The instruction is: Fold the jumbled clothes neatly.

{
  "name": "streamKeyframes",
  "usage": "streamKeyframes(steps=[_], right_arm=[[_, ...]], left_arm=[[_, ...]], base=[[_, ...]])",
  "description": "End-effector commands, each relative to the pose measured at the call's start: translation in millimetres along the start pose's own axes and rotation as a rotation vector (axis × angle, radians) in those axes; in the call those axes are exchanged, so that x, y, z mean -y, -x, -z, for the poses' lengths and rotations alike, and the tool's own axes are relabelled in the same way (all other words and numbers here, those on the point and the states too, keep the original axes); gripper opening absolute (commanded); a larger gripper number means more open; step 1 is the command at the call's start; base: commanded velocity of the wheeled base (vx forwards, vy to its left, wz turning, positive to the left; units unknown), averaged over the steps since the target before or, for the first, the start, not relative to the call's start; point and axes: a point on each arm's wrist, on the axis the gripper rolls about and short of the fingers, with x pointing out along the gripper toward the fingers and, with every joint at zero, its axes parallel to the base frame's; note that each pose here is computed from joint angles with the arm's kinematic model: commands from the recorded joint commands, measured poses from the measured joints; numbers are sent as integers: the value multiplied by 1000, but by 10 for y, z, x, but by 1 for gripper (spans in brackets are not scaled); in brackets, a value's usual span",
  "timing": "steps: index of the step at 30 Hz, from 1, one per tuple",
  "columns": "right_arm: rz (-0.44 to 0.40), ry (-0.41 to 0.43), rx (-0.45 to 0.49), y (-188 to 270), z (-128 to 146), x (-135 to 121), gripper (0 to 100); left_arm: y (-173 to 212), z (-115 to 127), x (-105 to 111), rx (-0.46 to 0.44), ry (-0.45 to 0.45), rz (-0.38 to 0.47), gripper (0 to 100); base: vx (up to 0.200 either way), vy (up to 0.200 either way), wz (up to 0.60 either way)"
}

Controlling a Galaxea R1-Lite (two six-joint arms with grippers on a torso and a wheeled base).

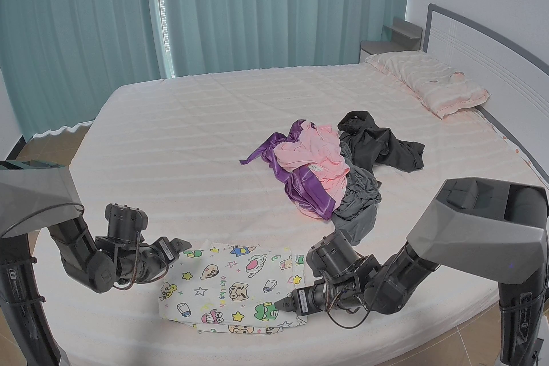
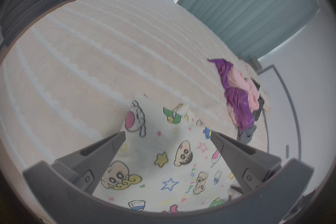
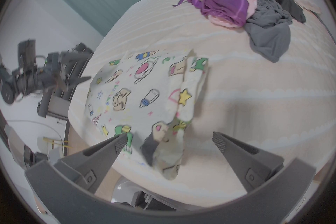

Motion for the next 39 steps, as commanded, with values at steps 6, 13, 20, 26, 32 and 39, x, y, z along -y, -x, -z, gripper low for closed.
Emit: streamKeyframes(steps=[6, 13, 20, 26, 32, 39], right_arm=[[-16, 40, -25, -95, 168, -61, 0], [-10, 43, -27, -76, 179, -55, 0], [15, 102, -64, 22, 231, -11, 0], [40, 107, -99, 45, 233, 14, 0], [40, 101, -96, 22, 188, -2, 100], [37, 72, -6, 236, -39, 53, 100]], left_arm=[[-17, -132, 2, 39, 36, 15, 100], [-45, -121, -14, 34, 37, 8, 100], [-55, -114, -22, 31, 36, 5, 100], [-79, -98, -35, 26, 34, -1, 100], [-99, -104, -32, 26, 34, -3, 100], [-122, -98, -42, 25, 35, -8, 100]], base=[[0, 0, 0], [0, 0, 0], [0, 0, 0], [0, 0, 0], [0, 0, 0], [0, 0, 0]])
